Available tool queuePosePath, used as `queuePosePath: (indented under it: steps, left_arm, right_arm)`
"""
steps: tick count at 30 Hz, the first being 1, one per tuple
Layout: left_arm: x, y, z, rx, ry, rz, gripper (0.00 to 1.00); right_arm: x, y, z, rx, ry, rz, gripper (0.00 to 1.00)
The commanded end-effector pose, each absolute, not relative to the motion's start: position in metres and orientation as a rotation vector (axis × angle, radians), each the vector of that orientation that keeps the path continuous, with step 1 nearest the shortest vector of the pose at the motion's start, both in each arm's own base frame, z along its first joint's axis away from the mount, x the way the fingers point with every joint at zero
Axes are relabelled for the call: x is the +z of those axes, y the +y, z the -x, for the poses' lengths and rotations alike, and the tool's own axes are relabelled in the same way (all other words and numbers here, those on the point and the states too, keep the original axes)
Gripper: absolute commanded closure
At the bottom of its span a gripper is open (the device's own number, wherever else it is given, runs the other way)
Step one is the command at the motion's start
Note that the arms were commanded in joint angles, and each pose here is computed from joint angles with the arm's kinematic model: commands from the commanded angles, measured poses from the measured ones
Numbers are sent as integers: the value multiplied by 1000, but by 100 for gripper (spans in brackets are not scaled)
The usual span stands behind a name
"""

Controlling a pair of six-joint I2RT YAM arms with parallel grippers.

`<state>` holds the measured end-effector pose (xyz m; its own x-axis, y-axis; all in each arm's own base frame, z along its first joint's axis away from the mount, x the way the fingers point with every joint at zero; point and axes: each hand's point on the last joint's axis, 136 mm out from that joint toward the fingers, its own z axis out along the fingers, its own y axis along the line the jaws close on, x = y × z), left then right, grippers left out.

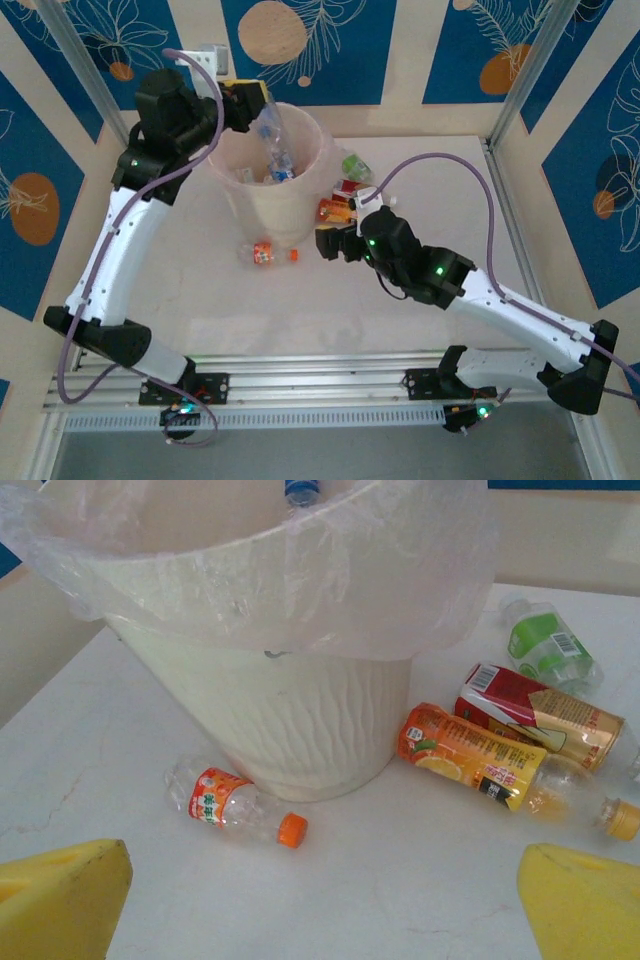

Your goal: Put the plastic bottles in the bin

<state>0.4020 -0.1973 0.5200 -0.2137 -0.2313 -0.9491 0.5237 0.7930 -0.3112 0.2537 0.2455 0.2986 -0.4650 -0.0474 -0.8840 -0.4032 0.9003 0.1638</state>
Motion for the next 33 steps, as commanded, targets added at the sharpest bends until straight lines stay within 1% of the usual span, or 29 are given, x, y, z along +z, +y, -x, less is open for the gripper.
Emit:
queuePosePath:
  steps: [1, 9, 14, 19, 24, 30, 33]
  left_arm:
    - [525, -181, -421, -623, 1629, -199, 100]
    - [498, -168, -463, -566, 1691, -142, 100]
    - [461, -181, -488, -624, 1781, -127, 100]
    - [426, -190, -505, -644, 1889, -114, 99]
    - [400, -192, -515, -637, 1969, -110, 92]
    - [370, -199, -521, -666, 2063, -112, 80]
    - [358, -203, -522, -697, 2098, -115, 72]
  right_arm:
    - [303, 243, -255, 428, 2039, 290, 1]
    - [294, 235, -260, 392, 2072, 237, 1]
    - [287, 221, -266, 351, 2126, 151, 1]
    - [269, 191, -274, 250, 2251, -11, 1]
    - [252, 176, -279, 260, 2339, -112, 1]
    - [242, 165, -281, 310, 2381, -200, 1]
    - [240, 164, -280, 312, 2389, -197, 1]
